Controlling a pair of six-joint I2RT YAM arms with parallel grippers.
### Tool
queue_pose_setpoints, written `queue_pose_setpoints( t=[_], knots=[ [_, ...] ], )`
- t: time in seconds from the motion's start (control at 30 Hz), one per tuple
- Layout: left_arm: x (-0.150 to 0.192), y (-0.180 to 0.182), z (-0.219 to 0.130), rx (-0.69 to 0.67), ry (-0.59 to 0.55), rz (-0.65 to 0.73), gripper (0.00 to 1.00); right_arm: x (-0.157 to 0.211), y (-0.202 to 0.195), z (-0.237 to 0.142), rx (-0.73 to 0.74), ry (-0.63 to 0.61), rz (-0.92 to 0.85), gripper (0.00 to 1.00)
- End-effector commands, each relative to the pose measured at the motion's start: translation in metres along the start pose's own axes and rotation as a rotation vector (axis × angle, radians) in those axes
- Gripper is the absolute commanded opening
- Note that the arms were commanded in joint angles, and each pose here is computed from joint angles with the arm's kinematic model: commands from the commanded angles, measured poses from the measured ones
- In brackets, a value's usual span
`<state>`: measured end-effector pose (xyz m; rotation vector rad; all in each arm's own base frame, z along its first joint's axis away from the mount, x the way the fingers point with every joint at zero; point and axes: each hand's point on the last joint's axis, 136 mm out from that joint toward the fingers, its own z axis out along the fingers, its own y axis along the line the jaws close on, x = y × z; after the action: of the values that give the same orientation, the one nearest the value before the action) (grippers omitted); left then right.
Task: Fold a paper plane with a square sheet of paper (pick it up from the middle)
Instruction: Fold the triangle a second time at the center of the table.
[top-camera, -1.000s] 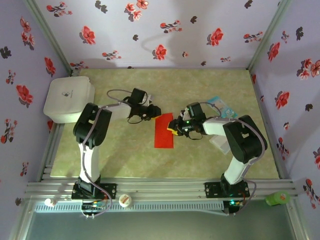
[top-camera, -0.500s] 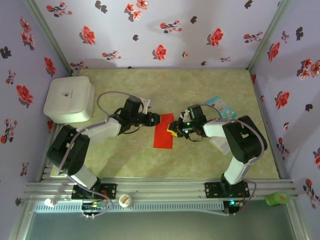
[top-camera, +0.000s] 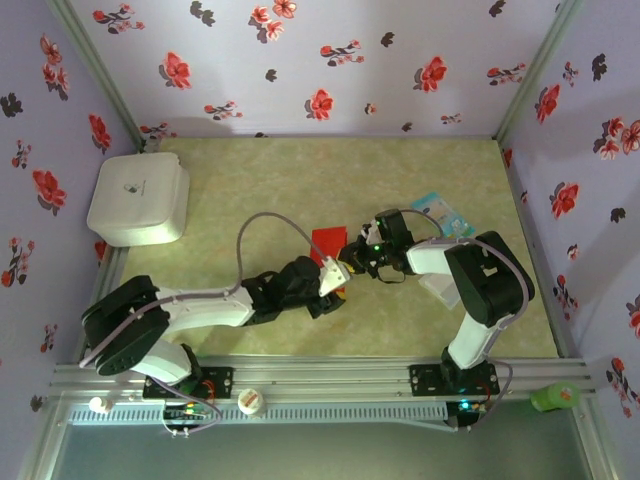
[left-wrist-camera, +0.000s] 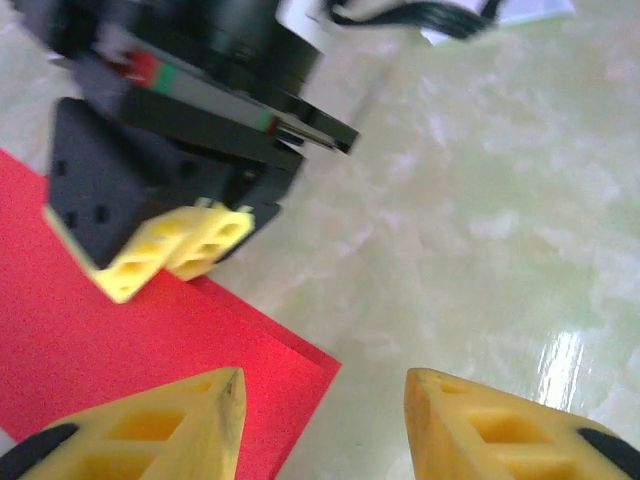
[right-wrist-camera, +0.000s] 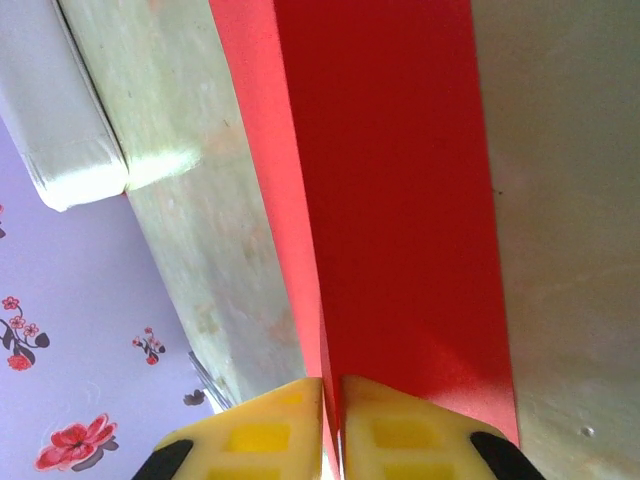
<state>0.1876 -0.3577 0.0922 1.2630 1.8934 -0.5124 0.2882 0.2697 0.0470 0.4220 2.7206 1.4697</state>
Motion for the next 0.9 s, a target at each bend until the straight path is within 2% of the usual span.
queue_pose_setpoints(
  t=[0.0,0.07,0.3,0.6,0.87],
  knots=[
    [0.007,0.007,0.007,-0.090,0.039,0.137,0.50,-0.002,-0.002,-0.004,0.015,-0.017,0.012,0.11],
    [0.012,0.000,0.012,-0.075,0.062,0.171,0.54,-0.001,-0.001,-0.004,0.014,-0.016,0.014,0.10],
    [0.021,0.000,0.026,-0.178,0.115,0.237,0.56,-0.002,0.002,-0.005,0.007,-0.019,0.008,0.10],
    [0.014,0.013,0.033,-0.346,0.097,0.287,0.54,-0.003,0.003,-0.006,0.008,-0.026,0.012,0.11],
    [0.010,0.018,0.034,-0.395,0.078,0.318,0.50,-0.004,0.003,-0.006,0.007,-0.027,0.012,0.11]
  ],
)
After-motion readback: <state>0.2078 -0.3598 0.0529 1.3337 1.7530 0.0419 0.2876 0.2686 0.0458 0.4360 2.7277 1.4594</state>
